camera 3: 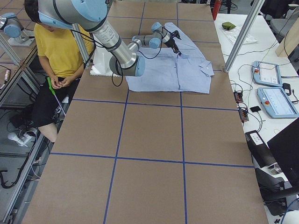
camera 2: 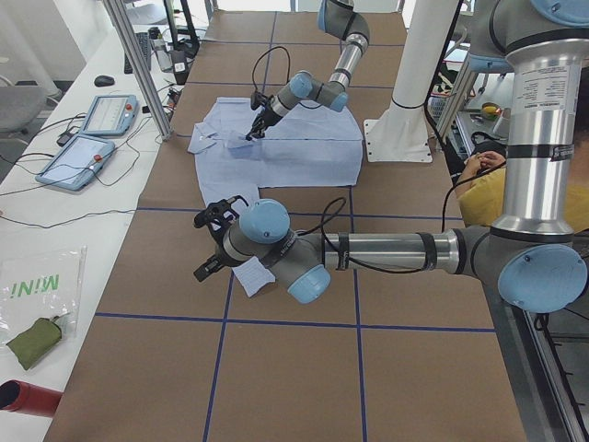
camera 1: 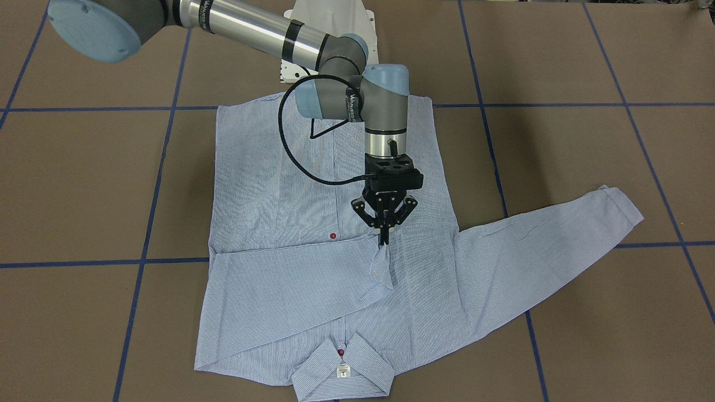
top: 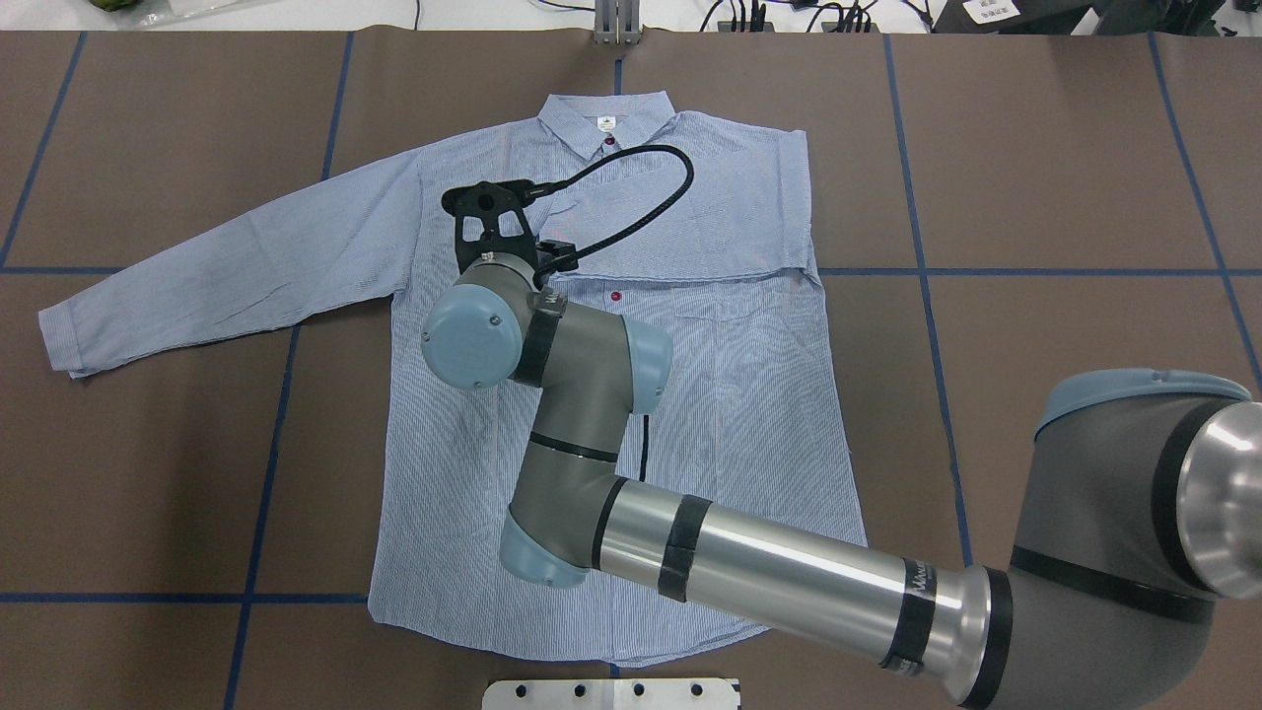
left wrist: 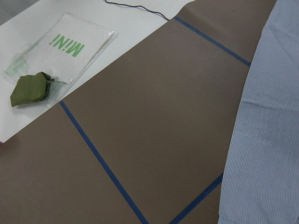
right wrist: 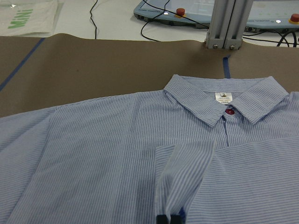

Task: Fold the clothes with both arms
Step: 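Carry the cuff with the right gripper across the shirt front toward the other sleeve, then open the right gripper on the shirt and raise it away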

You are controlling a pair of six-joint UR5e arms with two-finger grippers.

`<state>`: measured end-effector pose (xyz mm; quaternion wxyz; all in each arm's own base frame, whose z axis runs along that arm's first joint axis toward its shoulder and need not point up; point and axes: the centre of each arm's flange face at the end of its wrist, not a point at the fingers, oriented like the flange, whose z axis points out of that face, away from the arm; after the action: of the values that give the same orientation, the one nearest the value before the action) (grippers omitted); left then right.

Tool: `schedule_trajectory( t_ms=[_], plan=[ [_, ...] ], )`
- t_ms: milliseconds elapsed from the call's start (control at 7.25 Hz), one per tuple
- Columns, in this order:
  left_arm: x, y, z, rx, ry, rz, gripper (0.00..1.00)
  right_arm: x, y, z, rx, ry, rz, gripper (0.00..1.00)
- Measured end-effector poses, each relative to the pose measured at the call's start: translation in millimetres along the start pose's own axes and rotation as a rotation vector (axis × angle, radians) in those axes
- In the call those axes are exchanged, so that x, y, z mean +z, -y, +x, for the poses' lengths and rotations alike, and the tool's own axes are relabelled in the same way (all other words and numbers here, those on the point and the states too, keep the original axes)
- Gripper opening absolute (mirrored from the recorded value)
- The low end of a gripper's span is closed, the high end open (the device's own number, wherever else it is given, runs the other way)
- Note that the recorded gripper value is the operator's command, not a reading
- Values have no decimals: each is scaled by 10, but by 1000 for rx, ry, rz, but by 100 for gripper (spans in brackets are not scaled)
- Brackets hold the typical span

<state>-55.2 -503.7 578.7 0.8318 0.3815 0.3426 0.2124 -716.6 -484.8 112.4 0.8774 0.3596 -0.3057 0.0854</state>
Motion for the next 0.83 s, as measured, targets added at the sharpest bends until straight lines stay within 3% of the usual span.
schedule_trajectory(
  t_ms=[138, 552, 828],
  plan=[
    [4, -7, -3, -1, 0, -1, 100, -78, 47, -156, -21, -34, -15, 98],
    [-4, -82, 12, 6, 0, 6, 100, -402, 382, -572, -35, -109, -81, 100],
    [-6, -110, 16, 5, 0, 6, 100, -644, 691, -700, -13, -123, -147, 100]
  ],
)
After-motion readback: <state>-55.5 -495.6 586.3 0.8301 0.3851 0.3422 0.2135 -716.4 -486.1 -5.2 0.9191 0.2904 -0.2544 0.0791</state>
